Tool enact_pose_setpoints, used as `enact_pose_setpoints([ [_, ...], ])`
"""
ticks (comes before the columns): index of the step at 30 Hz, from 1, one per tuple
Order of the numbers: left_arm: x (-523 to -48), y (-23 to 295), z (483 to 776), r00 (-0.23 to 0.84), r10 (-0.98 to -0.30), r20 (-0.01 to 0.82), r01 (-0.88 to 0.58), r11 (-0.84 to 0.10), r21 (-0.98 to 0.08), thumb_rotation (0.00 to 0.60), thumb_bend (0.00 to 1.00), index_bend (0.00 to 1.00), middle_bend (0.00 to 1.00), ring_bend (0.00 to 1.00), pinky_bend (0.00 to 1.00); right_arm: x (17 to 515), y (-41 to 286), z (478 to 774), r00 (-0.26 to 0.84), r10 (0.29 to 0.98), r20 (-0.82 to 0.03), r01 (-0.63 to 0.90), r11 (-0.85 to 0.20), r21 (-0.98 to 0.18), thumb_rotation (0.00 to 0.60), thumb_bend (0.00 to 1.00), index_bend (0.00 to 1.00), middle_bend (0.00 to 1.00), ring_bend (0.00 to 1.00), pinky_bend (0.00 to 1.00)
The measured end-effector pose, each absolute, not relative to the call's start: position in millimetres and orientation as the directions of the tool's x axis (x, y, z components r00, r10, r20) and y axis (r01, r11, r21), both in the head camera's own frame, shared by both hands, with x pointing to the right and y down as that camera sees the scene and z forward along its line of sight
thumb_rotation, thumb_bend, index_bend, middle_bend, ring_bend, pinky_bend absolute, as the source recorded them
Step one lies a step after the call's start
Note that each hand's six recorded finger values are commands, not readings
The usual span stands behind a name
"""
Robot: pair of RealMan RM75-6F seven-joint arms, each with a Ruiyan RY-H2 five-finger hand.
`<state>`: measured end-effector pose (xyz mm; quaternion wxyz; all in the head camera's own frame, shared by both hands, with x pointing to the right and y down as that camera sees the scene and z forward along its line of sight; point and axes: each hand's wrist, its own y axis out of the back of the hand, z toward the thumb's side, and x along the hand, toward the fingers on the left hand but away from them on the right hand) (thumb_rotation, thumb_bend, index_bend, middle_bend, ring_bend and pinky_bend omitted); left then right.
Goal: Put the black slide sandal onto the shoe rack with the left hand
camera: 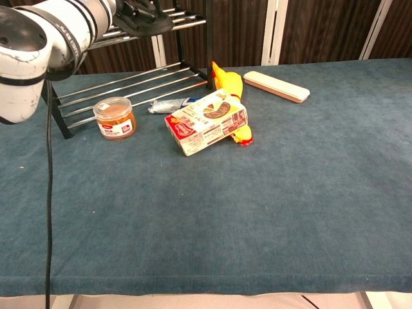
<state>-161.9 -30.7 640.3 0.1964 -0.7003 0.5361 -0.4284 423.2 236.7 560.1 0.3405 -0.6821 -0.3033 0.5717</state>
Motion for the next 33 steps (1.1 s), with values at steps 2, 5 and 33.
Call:
enact_pose_setpoints([
  [2,-157,-31,640,0.069,-0.924,0.376,-0.599,-0.339,-0.725,0.555,0.63,0.02,0.25,0.18,0.3,424,237,560,0.161,0.803,-0.573,0.026,-0.584,-0.811,0.6,0.18,0.0,0.0,0.0,0.12],
  [5,-151,-30,640,0.086,-0.925,0.369,-0.614,-0.341,-0.712,0.57,0.63,0.02,0.25,0.18,0.29,424,237,559,0.161,0.804,-0.572,0.027,-0.583,-0.812,0.6,0.18,0.0,0.0,0.0,0.12],
  [33,-171,13,584,0.282,-0.935,0.217,-0.642,-0.351,-0.682,0.479,0.47,0.02,0.18,0.14,0.25,422,240,563,0.16,0.799,-0.579,-0.001,-0.587,-0.81,0.6,0.18,0.0,0.0,0.0,0.12],
])
